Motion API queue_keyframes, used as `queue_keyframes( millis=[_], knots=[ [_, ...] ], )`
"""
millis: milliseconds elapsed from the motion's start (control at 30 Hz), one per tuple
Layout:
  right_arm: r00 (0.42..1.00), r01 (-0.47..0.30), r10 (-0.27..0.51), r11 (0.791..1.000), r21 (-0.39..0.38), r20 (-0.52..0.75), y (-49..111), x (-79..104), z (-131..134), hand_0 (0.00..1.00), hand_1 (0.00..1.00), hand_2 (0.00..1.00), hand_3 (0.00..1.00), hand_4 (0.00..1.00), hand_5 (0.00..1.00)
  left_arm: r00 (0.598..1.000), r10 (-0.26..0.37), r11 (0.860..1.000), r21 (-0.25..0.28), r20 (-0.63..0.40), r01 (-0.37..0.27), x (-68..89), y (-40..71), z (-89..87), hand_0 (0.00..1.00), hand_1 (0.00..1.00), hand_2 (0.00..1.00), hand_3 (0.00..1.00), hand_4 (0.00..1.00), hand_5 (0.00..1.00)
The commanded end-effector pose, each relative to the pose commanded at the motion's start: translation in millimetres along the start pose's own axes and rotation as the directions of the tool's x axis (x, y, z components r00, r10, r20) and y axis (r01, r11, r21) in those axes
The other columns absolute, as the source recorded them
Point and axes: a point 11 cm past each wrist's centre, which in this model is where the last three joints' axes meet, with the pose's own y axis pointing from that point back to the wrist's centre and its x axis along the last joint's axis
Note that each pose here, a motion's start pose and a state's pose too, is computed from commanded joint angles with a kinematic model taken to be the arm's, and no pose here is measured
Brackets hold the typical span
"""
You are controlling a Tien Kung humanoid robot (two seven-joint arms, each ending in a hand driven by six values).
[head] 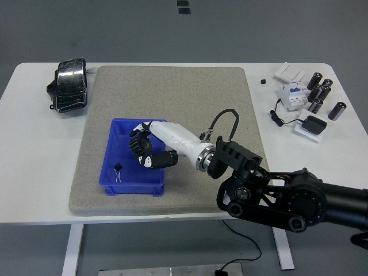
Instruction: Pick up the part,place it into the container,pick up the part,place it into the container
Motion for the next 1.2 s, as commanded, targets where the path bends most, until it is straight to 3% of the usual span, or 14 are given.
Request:
queue_keyframes(
  millis=[67,100,233,400,467,500,533,667,700,800,900,1200],
  knots=[
    [1.000,0.007,-0.007,1.000,-0.003,0.000,-0.2,-0.7,0.8,0.812,0.837,0.848,0.890,0.761,0.256,1.000,0.000,1.000,0.000,0.000,0.000,0.0,0.0,-0.1,0.651,0.652,0.606,0.536,0.644,0.659],
    [1.000,0.009,-0.009,1.000,-0.003,0.002,-0.2,-0.9,1.1,0.832,0.856,0.888,0.919,0.822,0.282,1.000,0.000,1.000,0.001,0.001,0.000,0.0,0.0,-0.1,0.651,0.653,0.605,0.536,0.645,0.659],
    [1.000,0.005,-0.005,1.000,-0.003,0.012,-0.2,-0.3,1.9,0.832,0.856,0.888,0.919,0.822,0.282,1.000,-0.001,1.000,0.001,0.000,0.001,-0.5,0.0,-0.2,0.651,0.653,0.605,0.536,0.645,0.659],
    [0.997,-0.048,0.048,0.999,-0.002,0.058,0.7,10.6,4.1,0.820,0.853,0.882,0.907,0.841,0.299,1.000,-0.002,1.000,0.000,0.000,0.002,-0.9,0.1,0.1,0.651,0.653,0.604,0.536,0.642,0.657],
    [0.992,-0.103,0.103,0.995,-0.008,0.078,2.3,23.2,7.3,0.820,0.853,0.882,0.907,0.841,0.299,1.000,-0.002,1.000,0.000,0.000,0.002,-1.1,0.1,0.0,0.651,0.653,0.604,0.536,0.642,0.657],
    [0.989,-0.129,0.130,0.992,-0.015,0.076,3.3,29.4,9.1,0.767,0.799,0.816,0.853,0.812,0.306,1.000,-0.003,1.000,0.000,0.000,0.003,-1.2,0.1,-0.1,0.651,0.652,0.602,0.534,0.636,0.656],
    [0.985,-0.159,0.161,0.987,-0.026,0.063,4.4,36.5,11.5,0.767,0.799,0.816,0.853,0.812,0.306,1.000,-0.003,1.000,0.000,0.000,0.003,-1.4,0.1,-0.1,0.651,0.652,0.602,0.534,0.636,0.656],
    [0.961,-0.274,0.266,0.953,-0.131,-0.072,8.3,67.1,41.4,0.767,0.799,0.816,0.853,0.812,0.306,1.000,-0.005,1.000,-0.001,-0.001,0.005,-2.2,0.1,0.1,0.651,0.652,0.602,0.534,0.636,0.656],
    [0.956,-0.285,0.268,0.945,-0.163,-0.116,9.9,72.1,51.6,0.642,0.730,0.790,0.806,0.787,0.292,1.000,-0.005,1.000,-0.001,-0.001,0.005,-2.4,0.1,0.0,0.651,0.653,0.601,0.534,0.628,0.650],
    [0.935,-0.306,0.238,0.917,-0.256,-0.263,16.2,80.2,81.3,0.642,0.730,0.790,0.806,0.787,0.292,1.000,-0.004,1.000,0.000,-0.002,0.004,-2.2,0.0,-0.5,0.651,0.653,0.601,0.534,0.628,0.650],
    [0.913,-0.305,0.188,0.903,-0.301,-0.361,17.5,76.9,97.3,0.618,0.723,0.788,0.807,0.778,0.289,1.000,-0.003,1.000,0.001,-0.002,0.003,-1.7,-0.1,-0.8,0.651,0.652,0.600,0.532,0.624,0.646],
    [0.899,-0.237,0.073,0.911,-0.339,-0.432,11.5,48.2,111.9,0.610,0.714,0.788,0.809,0.761,0.276,1.000,-0.001,1.000,-0.008,-0.003,0.001,-1.1,0.6,2.4,0.649,0.652,0.601,0.531,0.621,0.643]
  ],
)
